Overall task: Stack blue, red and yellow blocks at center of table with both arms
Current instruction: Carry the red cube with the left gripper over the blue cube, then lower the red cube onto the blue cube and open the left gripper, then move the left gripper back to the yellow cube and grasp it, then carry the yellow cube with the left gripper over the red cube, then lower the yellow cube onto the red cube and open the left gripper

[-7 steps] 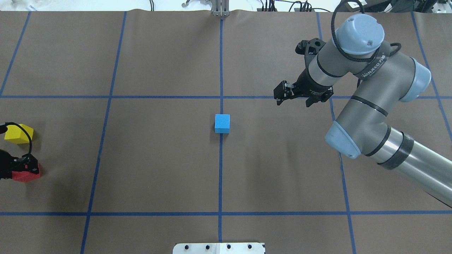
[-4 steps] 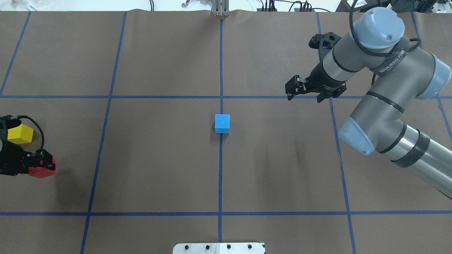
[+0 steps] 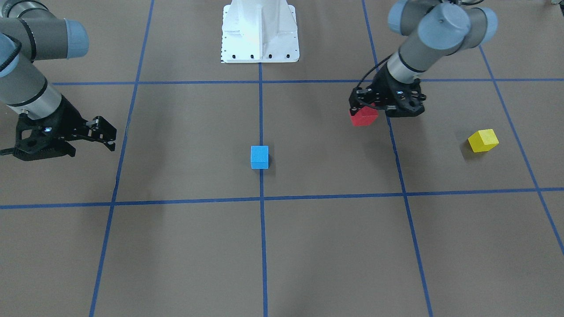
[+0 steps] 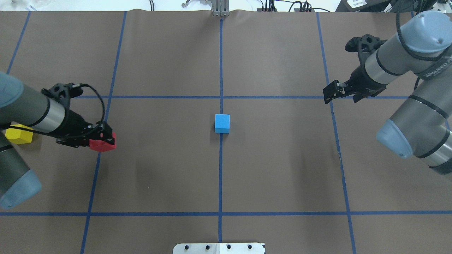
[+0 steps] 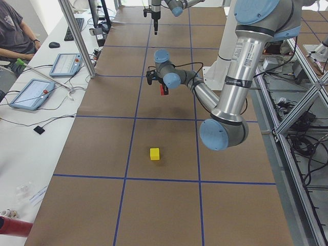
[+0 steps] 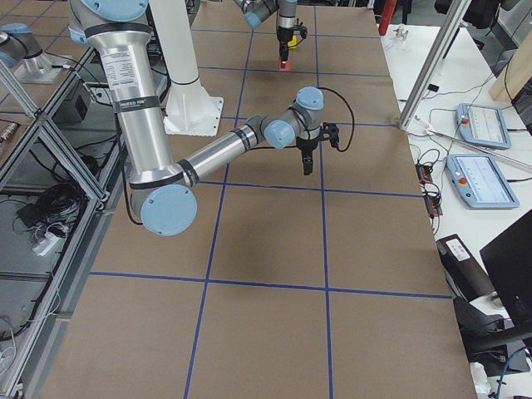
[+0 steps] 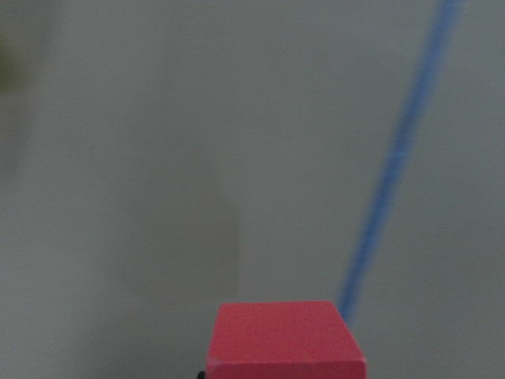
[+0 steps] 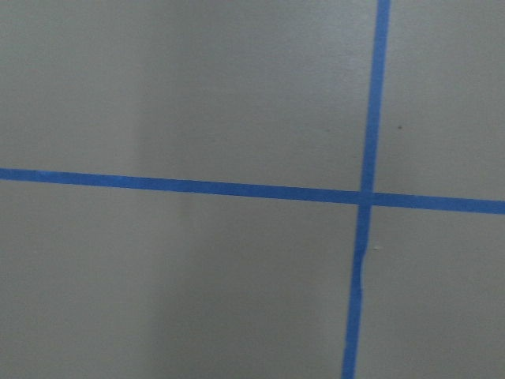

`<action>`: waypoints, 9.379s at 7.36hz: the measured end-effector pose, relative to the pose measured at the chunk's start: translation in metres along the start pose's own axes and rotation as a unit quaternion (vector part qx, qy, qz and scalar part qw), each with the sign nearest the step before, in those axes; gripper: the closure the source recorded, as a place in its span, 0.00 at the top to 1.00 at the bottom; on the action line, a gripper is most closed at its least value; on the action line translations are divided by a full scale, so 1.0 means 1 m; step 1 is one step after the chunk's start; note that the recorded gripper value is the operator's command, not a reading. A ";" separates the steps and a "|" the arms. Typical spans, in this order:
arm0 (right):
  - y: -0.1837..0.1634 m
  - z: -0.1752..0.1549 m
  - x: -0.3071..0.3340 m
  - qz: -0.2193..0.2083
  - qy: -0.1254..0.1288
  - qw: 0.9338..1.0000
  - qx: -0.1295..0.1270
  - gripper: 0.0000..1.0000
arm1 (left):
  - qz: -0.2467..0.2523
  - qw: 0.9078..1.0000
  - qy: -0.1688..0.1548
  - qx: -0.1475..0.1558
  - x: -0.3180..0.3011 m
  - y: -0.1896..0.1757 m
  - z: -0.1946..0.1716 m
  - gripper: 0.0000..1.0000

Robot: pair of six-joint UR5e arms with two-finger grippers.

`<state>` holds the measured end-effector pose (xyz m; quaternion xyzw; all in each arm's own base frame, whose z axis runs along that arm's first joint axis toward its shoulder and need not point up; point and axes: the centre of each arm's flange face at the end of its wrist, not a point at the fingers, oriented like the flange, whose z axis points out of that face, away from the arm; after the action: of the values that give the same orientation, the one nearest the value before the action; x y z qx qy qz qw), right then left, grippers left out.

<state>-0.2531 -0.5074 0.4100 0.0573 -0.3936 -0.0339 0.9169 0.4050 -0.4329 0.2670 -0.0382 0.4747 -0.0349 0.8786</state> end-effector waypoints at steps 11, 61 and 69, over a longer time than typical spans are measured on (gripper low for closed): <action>0.018 0.002 0.089 -0.007 0.037 0.999 -0.009 1.00 | 0.124 0.987 -0.102 0.002 0.239 -0.048 0.097 0.00; 0.017 0.003 0.089 -0.008 0.042 0.999 -0.006 1.00 | -0.023 0.999 -0.031 -0.019 -0.040 -0.093 -0.034 0.00; 0.018 0.007 0.094 -0.004 0.044 0.999 -0.012 1.00 | 0.012 0.994 -0.101 0.043 0.275 -0.053 0.068 0.00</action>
<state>-0.1935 -0.5001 0.4849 0.0497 -0.3519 -0.0397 0.9339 0.6112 -0.5098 0.0815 0.0019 0.3821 -0.0410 0.9232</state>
